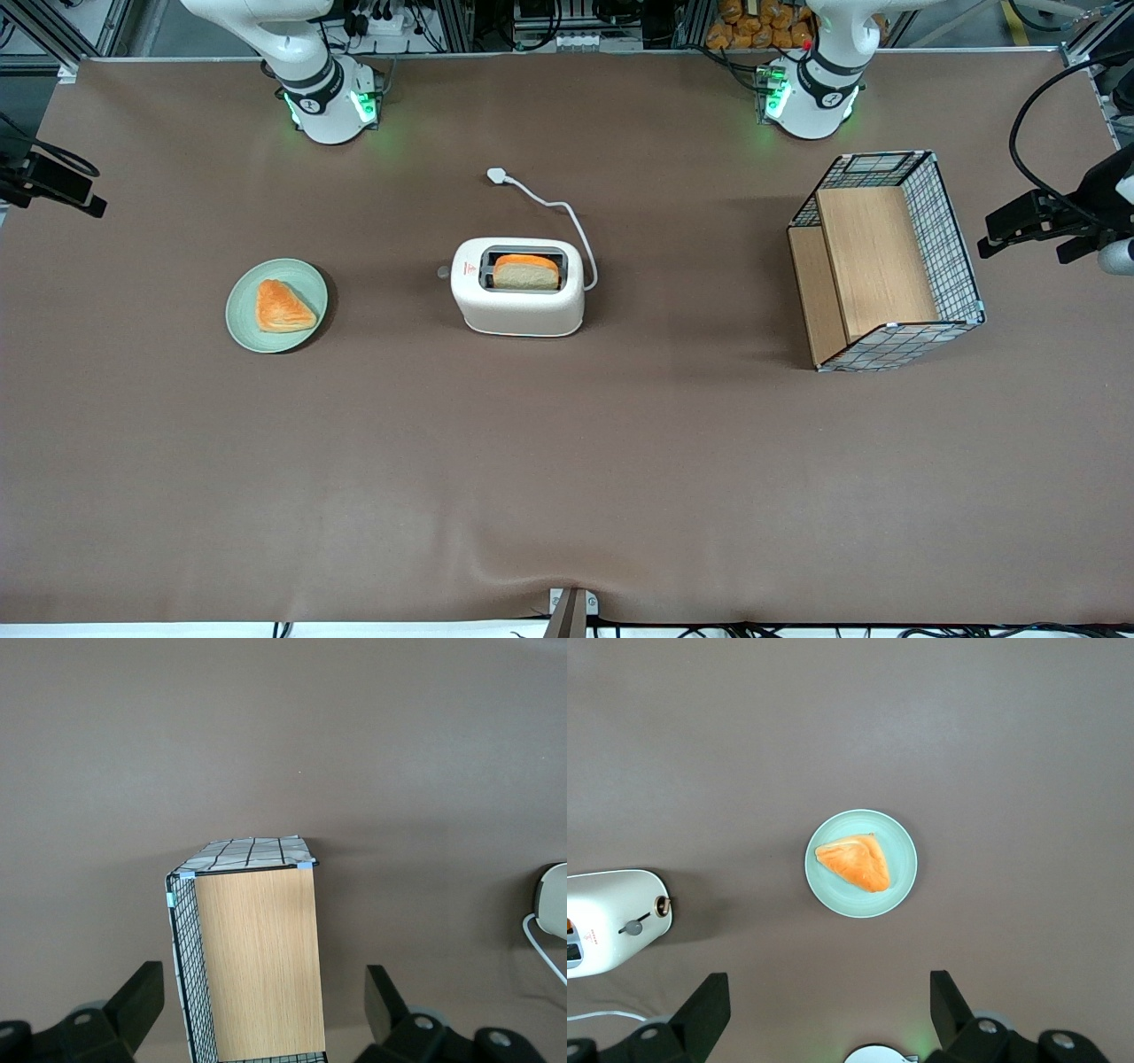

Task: Press toaster button with right arm

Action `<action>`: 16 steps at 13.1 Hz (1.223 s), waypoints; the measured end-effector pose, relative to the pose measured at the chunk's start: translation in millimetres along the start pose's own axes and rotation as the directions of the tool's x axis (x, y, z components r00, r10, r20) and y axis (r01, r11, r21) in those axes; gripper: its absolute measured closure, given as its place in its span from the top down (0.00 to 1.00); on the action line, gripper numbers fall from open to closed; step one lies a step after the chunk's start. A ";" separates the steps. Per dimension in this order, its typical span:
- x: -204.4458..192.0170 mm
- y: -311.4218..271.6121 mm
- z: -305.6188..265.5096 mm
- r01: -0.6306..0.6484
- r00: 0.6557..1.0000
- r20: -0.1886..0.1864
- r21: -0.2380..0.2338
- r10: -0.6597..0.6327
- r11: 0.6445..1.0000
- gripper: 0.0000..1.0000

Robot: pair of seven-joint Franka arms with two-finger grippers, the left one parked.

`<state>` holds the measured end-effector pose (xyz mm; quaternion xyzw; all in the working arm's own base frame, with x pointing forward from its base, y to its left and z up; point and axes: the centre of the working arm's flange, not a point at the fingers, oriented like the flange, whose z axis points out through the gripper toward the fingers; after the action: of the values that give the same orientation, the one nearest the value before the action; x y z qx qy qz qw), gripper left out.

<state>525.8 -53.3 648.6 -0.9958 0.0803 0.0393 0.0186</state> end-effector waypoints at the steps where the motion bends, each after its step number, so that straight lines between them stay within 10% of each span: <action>1: 0.1 -0.2 -0.5 0.000 1.000 -0.001 0.000 0.000 1.000 1.00; 16: 5.7 -5.5 3.7 0.010 1.000 0.006 -0.007 -0.010 1.000 1.00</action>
<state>532.0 -48.6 644.6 -0.9962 0.0751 0.0422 0.0156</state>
